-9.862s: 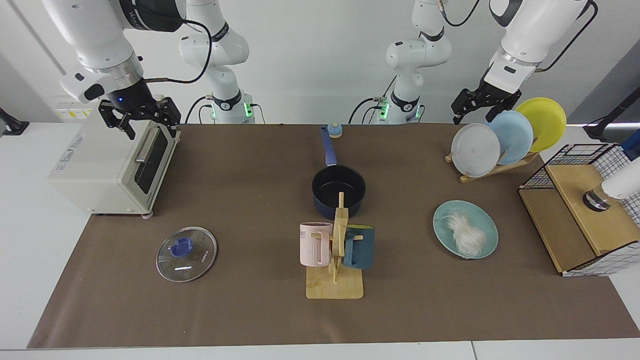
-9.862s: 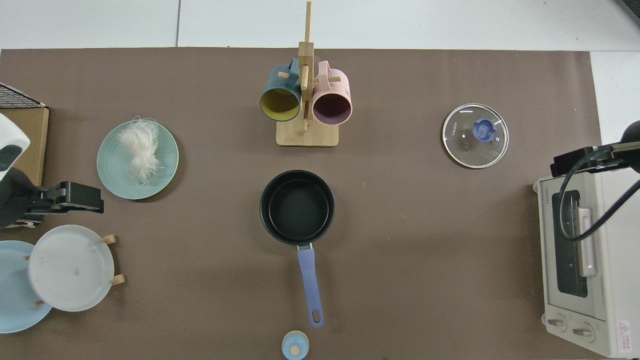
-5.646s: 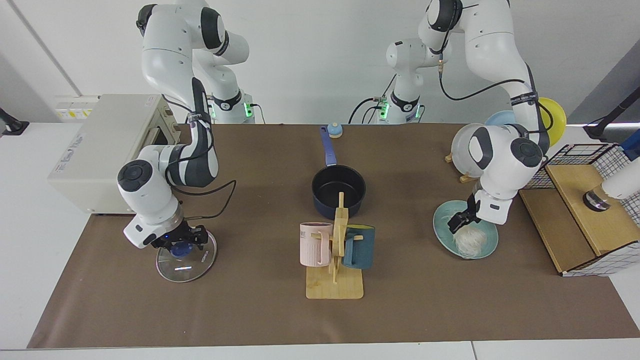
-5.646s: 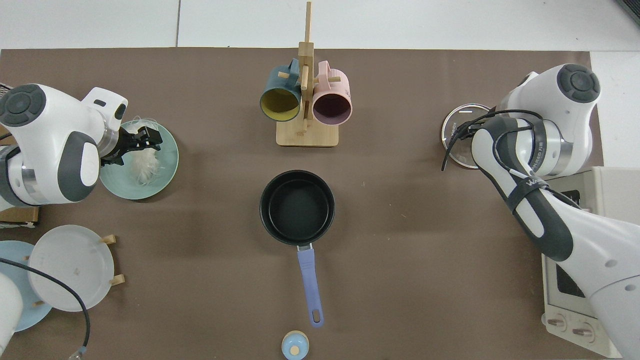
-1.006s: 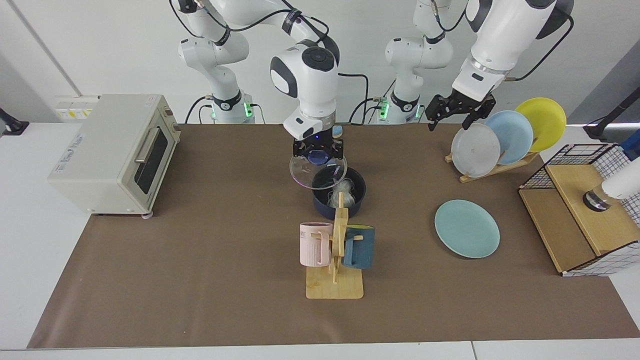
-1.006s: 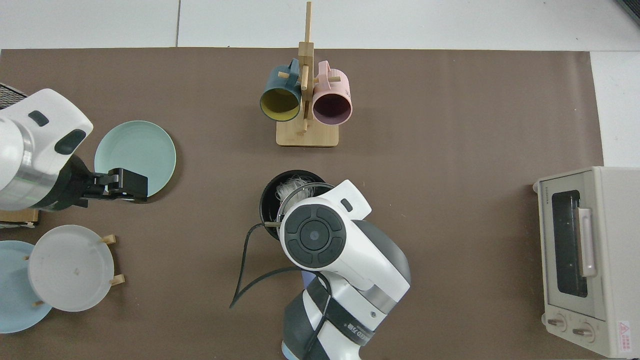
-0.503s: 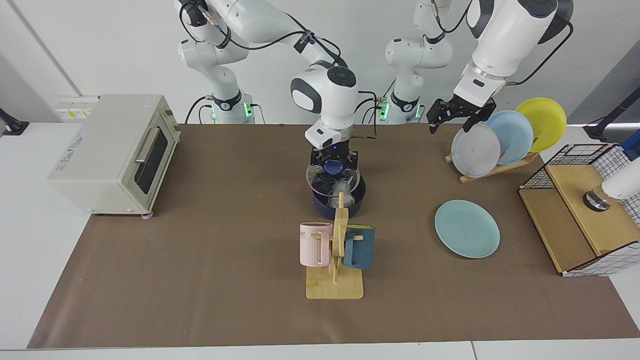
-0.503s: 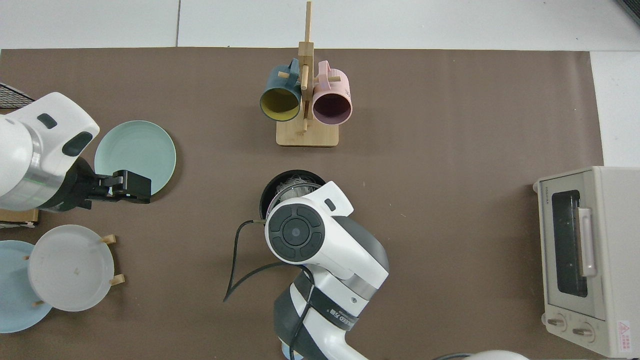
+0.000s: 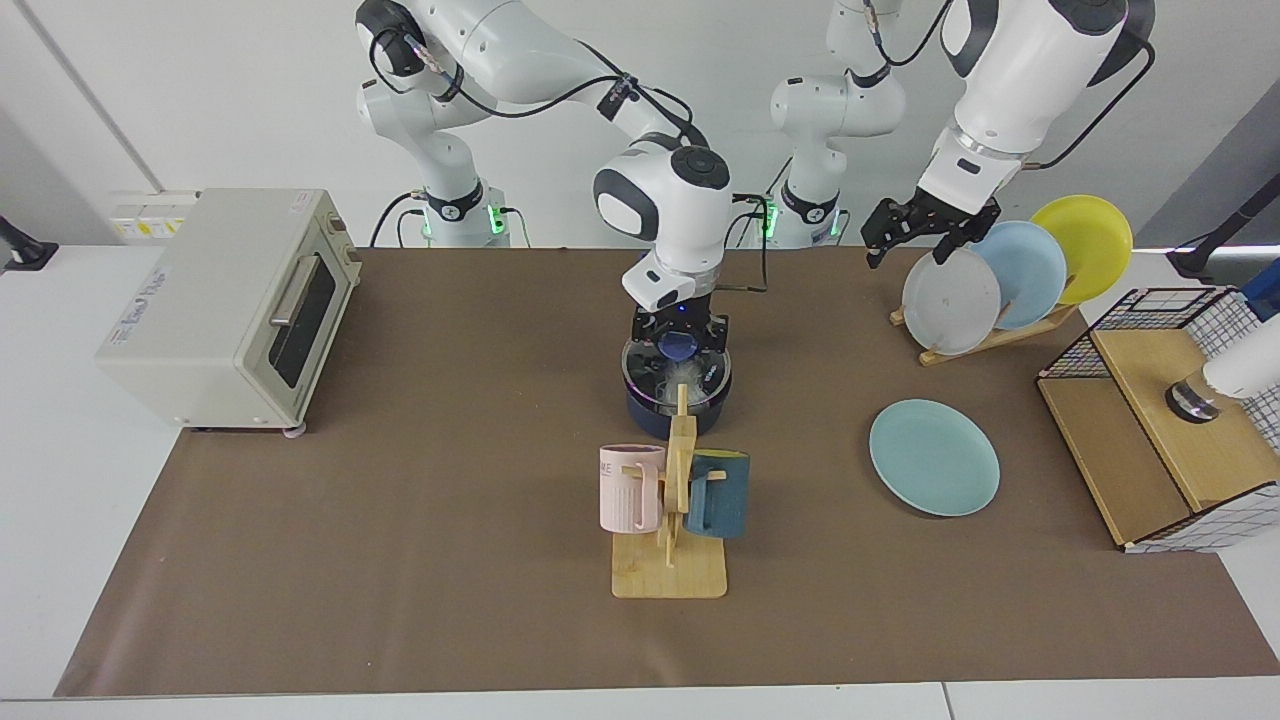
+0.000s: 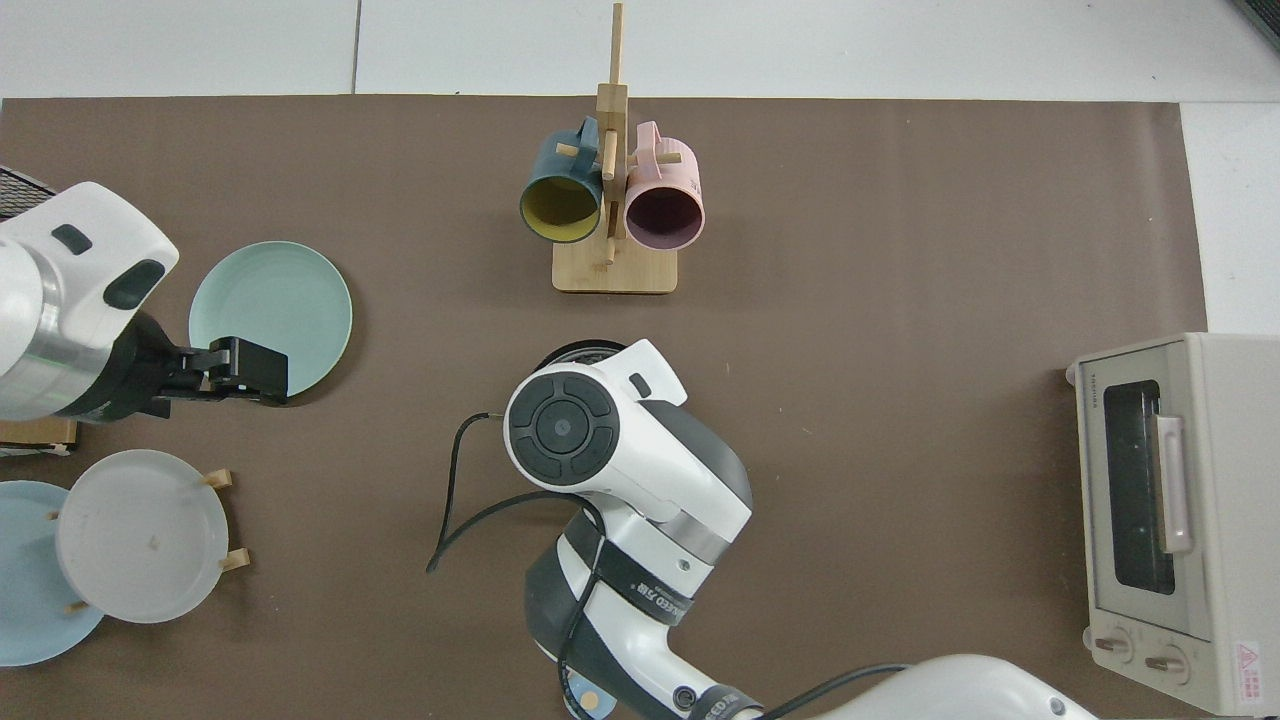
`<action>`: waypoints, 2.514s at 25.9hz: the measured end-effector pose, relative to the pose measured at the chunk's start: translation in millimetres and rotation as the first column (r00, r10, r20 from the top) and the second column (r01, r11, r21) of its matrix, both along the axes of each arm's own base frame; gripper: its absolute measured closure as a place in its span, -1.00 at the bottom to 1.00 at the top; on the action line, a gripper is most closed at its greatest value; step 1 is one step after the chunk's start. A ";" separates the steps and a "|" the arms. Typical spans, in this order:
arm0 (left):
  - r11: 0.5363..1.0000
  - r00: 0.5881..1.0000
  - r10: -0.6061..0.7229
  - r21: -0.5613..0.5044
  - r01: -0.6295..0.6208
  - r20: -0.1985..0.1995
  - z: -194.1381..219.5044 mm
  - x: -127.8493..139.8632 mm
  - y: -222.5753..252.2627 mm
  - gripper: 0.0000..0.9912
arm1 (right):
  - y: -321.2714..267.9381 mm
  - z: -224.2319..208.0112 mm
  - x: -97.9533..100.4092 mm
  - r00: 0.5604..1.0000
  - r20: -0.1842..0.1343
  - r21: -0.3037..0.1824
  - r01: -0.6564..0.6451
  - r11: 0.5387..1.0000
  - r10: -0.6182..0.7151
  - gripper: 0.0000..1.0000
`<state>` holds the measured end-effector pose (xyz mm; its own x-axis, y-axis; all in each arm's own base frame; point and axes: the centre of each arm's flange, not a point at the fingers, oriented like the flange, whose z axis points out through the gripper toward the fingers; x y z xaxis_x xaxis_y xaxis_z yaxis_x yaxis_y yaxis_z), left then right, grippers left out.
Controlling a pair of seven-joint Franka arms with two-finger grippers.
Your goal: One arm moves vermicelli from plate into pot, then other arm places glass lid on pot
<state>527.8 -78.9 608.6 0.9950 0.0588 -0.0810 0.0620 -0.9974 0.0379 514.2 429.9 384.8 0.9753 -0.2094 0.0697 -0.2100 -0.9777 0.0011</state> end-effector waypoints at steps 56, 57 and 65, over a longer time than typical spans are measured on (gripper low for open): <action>1.000 1.000 0.000 0.000 0.000 0.001 0.4 -0.1 0.2 -1.00 | 10.0 28.1 20.1 0.999 -0.015 0.005 0.038 0.999 -0.038 -1.00; 1.000 1.000 0.000 0.000 0.000 0.001 0.4 -0.1 0.2 -1.00 | 11.8 32.6 18.9 0.999 -0.018 0.004 0.036 0.999 -0.036 -1.00; 1.000 1.000 0.000 0.000 0.000 0.001 0.4 -0.1 0.2 -1.00 | 9.7 54.1 19.1 0.999 -0.017 -0.003 0.034 0.999 -0.034 -1.00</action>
<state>527.6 -78.6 609.0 0.9950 0.0592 -0.0802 0.0624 -0.9973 0.0380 533.3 439.6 438.9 0.9686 -0.2426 0.0535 -0.2433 -0.9699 0.0076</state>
